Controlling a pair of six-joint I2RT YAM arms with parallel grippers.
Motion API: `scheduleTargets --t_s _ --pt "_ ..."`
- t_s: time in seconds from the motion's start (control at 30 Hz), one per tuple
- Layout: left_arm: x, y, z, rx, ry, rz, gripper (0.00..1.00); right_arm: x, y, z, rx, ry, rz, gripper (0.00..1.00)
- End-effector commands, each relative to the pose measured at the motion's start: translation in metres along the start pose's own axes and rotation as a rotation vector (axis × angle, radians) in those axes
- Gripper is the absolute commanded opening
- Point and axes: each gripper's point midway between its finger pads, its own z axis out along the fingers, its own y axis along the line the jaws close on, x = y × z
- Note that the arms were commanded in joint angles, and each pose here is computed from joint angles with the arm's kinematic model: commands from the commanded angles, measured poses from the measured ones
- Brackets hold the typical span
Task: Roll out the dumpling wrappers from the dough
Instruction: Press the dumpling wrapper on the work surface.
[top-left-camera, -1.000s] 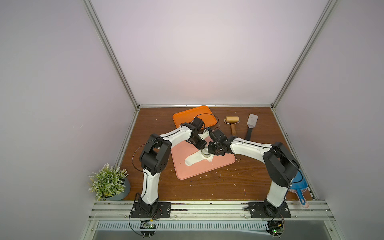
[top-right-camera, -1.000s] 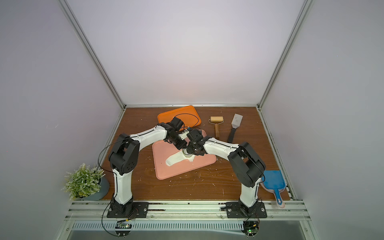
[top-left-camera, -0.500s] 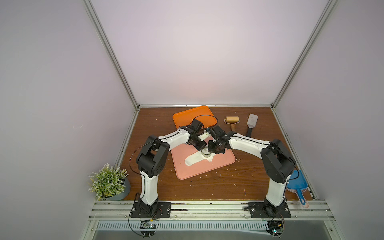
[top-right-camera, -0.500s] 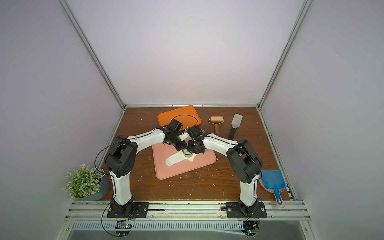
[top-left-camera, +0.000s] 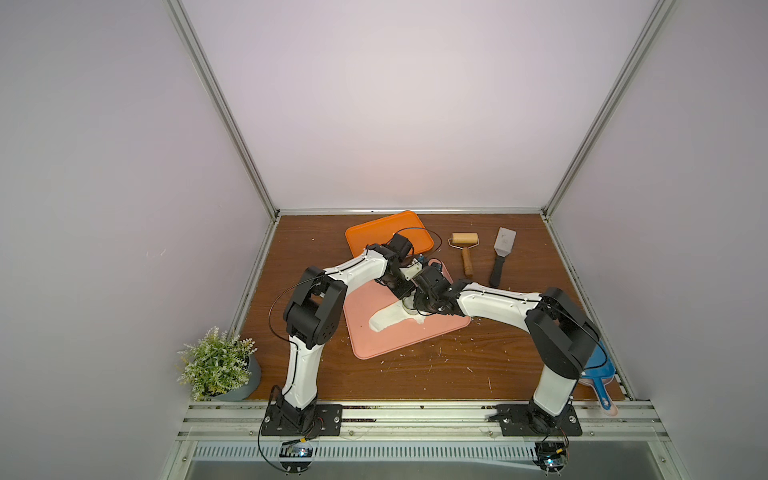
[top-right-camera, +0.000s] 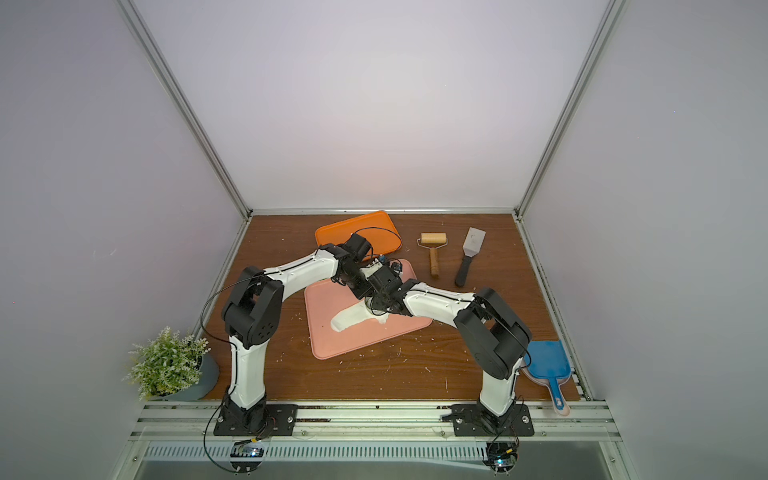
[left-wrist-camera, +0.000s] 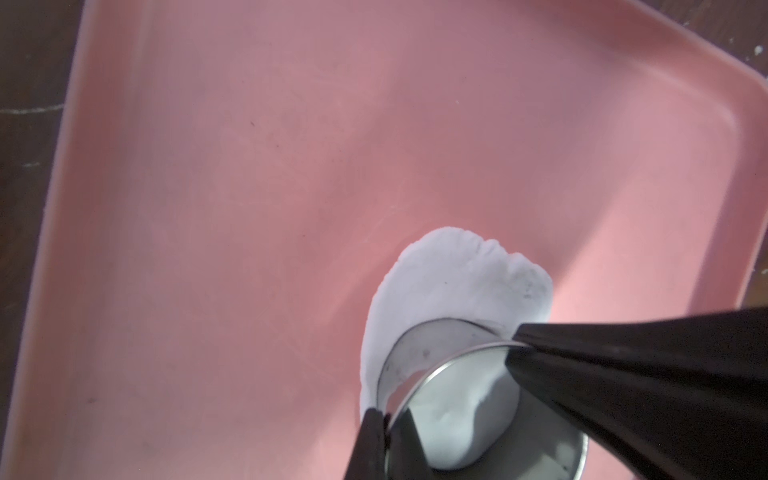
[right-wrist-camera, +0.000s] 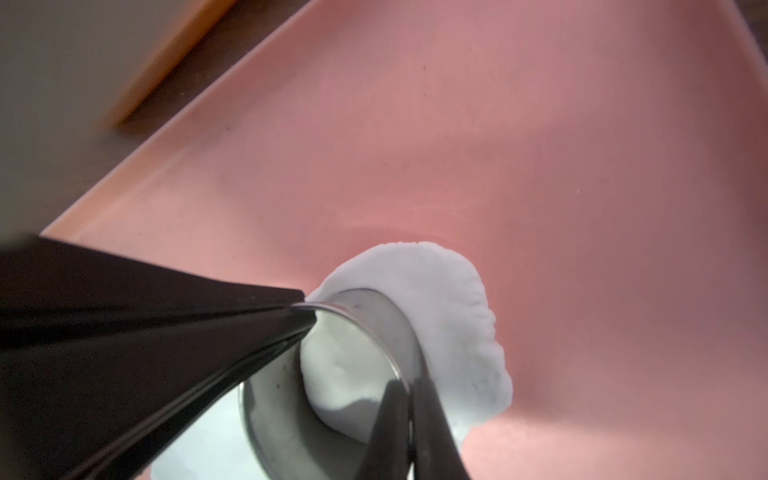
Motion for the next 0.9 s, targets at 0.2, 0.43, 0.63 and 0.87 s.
scheduleTargets --t_s 0.2,0.43,0.63,0.87 --pt "0.195 -0.029 0.059 0.085 0.639 -0.039 0.0 0.045 -0.038 0.045 0.08 0.235 -0.03 0.0" --pt "0.214 -0.058 0.05 0.177 0.648 -0.063 0.0 0.001 -0.051 0.059 0.121 0.196 -0.044 0.0" --pt "0.208 -0.055 0.058 0.165 0.628 -0.075 0.0 0.015 -0.051 0.061 0.128 0.22 -0.073 0.0" --pt "0.185 -0.013 0.072 -0.021 0.598 -0.024 0.0 0.061 -0.042 0.044 0.122 0.262 -0.112 0.0"
